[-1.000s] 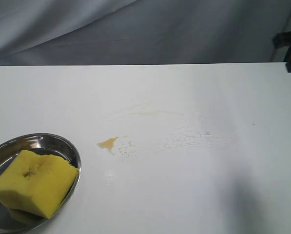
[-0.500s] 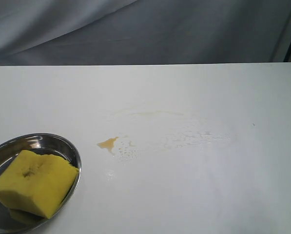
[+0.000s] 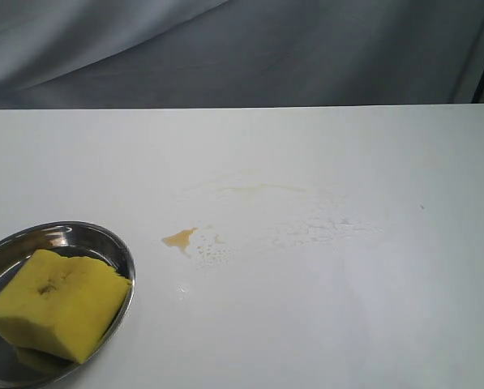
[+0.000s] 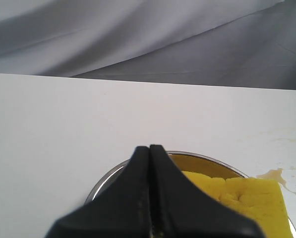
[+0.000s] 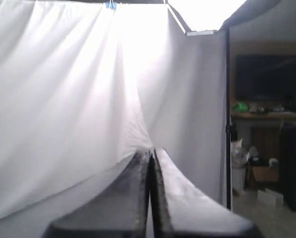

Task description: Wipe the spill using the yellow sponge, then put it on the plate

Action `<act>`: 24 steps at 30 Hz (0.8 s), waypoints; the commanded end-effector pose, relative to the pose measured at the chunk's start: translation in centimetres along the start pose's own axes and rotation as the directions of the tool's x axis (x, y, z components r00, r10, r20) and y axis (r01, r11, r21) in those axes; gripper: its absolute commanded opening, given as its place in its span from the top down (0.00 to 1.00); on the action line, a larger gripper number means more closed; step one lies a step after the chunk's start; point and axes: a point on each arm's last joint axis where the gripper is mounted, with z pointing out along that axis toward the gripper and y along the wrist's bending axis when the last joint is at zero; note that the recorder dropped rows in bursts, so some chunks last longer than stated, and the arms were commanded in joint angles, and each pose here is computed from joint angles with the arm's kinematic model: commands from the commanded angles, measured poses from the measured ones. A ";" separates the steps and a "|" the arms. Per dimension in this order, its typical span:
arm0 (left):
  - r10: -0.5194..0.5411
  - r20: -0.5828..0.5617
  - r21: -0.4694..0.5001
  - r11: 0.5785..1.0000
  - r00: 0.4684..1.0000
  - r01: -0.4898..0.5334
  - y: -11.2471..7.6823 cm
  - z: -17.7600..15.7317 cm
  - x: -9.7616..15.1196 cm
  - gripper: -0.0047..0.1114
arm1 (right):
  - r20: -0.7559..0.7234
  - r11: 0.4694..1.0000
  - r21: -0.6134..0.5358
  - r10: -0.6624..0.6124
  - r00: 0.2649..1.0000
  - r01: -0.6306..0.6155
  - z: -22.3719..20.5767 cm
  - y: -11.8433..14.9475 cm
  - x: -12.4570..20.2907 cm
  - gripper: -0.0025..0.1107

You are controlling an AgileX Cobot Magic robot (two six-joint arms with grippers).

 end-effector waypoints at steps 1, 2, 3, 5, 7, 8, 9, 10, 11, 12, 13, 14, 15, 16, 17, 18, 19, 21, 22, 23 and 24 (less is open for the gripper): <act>-0.004 0.006 0.003 1.000 1.000 0.004 0.0 0.0 0.1 0.96 | 0.058 1.000 0.000 -0.014 0.998 0.014 -1.6 0.1 -0.3 0.98; -0.004 0.008 0.003 1.000 1.000 0.004 0.0 0.0 0.0 0.96 | 0.052 1.000 -0.004 -0.014 0.999 0.014 -1.7 0.1 -0.4 0.98; -0.004 0.011 0.003 1.000 1.000 0.004 0.0 0.0 0.0 0.96 | 0.040 1.000 -0.005 -0.019 0.999 0.019 -1.8 0.1 -0.4 0.98; -0.004 0.016 0.003 1.000 1.000 0.004 0.0 0.0 0.0 0.96 | 0.017 1.000 -0.007 -0.024 1.000 0.024 -1.7 0.1 -0.1 0.98; -0.004 0.016 0.003 1.000 1.000 0.004 0.0 0.0 0.0 0.96 | 0.014 0.999 0.005 -0.040 0.999 0.040 -1.4 0.0 0.5 0.98; -0.004 0.016 0.003 1.000 1.000 0.004 0.0 0.0 0.0 0.96 | 0.021 0.999 0.010 -0.038 0.999 0.038 -1.2 -0.1 0.9 0.98; -0.004 0.016 0.003 1.000 1.000 0.004 0.0 0.0 0.0 0.96 | 0.029 0.999 0.017 -0.039 0.999 0.038 -0.8 -0.2 1.5 0.98; -0.004 0.016 0.003 1.000 1.000 0.004 0.0 0.0 0.0 0.96 | 0.037 0.999 0.026 -0.042 0.998 0.041 -0.5 -0.3 2.2 0.98; -0.004 0.016 0.003 1.000 1.000 0.004 0.0 0.0 0.0 0.96 | 0.040 0.999 0.033 -0.043 0.998 0.042 -0.1 -0.4 3.0 0.98; -0.004 0.016 0.003 1.000 1.000 0.004 0.0 0.0 0.0 0.96 | 0.033 0.999 0.037 -0.042 0.999 0.040 0.1 -0.5 3.7 0.98; -0.004 0.016 0.003 1.000 1.000 0.004 0.0 0.0 0.0 0.96 | 0.028 0.998 0.042 -0.040 0.999 0.039 0.4 -0.6 4.6 0.98; -0.004 0.016 0.003 1.000 1.000 0.004 0.0 0.0 0.0 0.96 | 0.005 0.999 0.042 -0.032 0.999 0.032 0.7 -0.6 5.6 0.98; -0.004 0.016 0.003 1.000 1.000 0.004 0.0 0.0 0.0 0.96 | -0.026 0.999 0.040 -0.018 0.999 0.019 0.9 -0.6 6.7 0.98; -0.004 0.016 0.003 1.000 1.000 0.004 0.0 0.0 0.0 0.96 | -0.057 0.999 0.039 -0.008 0.998 0.011 1.0 -0.7 7.8 0.98; -0.004 0.016 0.003 1.000 1.000 0.004 0.0 0.0 0.0 0.96 | -0.089 0.999 0.040 -0.006 0.996 0.010 1.2 -0.7 8.9 0.98; -0.004 0.016 0.003 1.000 1.000 0.004 0.0 0.0 0.0 0.96 | -0.115 0.999 0.040 -0.004 0.993 0.009 1.3 -0.7 9.7 0.98; -0.004 0.016 0.003 1.000 1.000 0.004 0.0 0.0 0.0 0.96 | -0.146 0.999 0.040 -0.002 0.989 0.008 1.3 -0.8 10.8 0.98; -0.004 0.016 0.003 1.000 1.000 0.004 0.0 0.0 0.0 0.96 | -0.200 0.999 0.041 0.003 0.980 0.006 1.4 -0.8 12.7 0.98; -0.004 0.016 0.003 1.000 1.000 0.004 0.0 0.0 0.0 0.96 | -0.233 0.999 0.041 0.005 0.973 0.005 1.4 -0.8 13.7 0.98; -0.004 0.016 0.003 1.000 1.000 0.004 0.0 0.0 0.0 0.96 | -0.257 0.999 0.043 0.009 0.966 0.002 1.3 -0.9 14.7 0.98; -0.004 0.016 0.003 1.000 1.000 0.004 0.0 0.0 0.0 0.96 | -0.276 0.999 0.046 0.013 0.961 0.000 1.3 -0.9 15.6 0.98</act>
